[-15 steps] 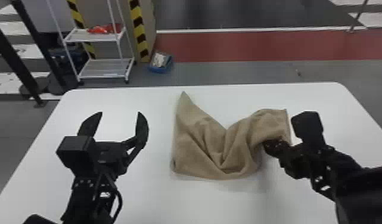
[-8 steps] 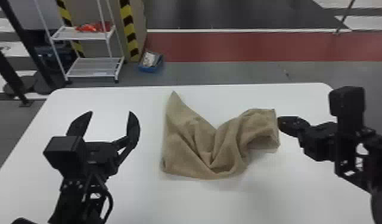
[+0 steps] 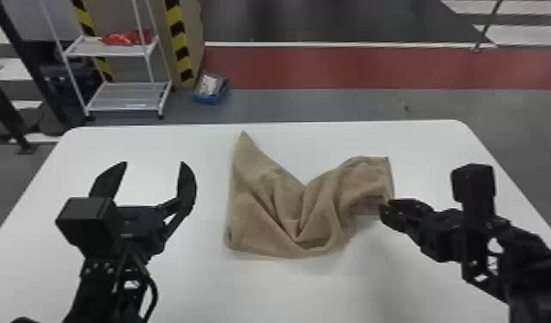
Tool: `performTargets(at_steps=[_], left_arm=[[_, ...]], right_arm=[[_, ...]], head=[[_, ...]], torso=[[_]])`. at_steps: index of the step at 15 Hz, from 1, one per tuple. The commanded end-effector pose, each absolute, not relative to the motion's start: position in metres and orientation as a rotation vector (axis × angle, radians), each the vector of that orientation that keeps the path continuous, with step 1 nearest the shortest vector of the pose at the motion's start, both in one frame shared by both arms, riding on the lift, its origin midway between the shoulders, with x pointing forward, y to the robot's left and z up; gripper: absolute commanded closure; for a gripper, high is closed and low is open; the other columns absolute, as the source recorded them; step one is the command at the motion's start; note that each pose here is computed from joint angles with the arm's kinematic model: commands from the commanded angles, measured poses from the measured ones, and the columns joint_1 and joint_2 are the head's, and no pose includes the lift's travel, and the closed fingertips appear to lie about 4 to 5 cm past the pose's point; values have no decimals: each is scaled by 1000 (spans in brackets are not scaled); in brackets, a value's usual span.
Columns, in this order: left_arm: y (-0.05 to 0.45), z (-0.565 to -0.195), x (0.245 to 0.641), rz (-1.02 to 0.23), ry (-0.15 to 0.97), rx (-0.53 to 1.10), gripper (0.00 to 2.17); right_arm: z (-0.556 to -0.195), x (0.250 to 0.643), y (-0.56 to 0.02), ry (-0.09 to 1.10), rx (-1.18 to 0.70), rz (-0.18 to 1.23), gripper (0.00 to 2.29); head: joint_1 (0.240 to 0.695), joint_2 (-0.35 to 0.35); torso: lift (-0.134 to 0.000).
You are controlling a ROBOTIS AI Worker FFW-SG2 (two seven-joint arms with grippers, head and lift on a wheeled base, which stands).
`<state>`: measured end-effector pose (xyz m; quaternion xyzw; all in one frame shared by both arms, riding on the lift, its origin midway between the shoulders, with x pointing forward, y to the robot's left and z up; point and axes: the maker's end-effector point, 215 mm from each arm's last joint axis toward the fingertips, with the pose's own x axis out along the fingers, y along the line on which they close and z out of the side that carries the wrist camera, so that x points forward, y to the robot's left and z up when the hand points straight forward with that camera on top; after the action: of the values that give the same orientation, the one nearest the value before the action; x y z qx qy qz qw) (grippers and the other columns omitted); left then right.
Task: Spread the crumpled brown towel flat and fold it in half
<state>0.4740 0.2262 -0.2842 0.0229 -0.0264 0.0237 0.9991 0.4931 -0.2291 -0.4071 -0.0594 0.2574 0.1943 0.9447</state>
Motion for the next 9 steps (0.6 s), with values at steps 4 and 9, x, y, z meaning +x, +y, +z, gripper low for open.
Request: performTargets(at_steps=[4,9], left_arm=[[225,-286,474,44,-51,48,73],[229,-287,473,49,-49,52,73]], right_arm=[[-417,520,-196,384,-193,423,724],[-441,516,-185,450,-219,436,731]], head=[[695,7],[695,44]], torso=[[-125],[-125]])
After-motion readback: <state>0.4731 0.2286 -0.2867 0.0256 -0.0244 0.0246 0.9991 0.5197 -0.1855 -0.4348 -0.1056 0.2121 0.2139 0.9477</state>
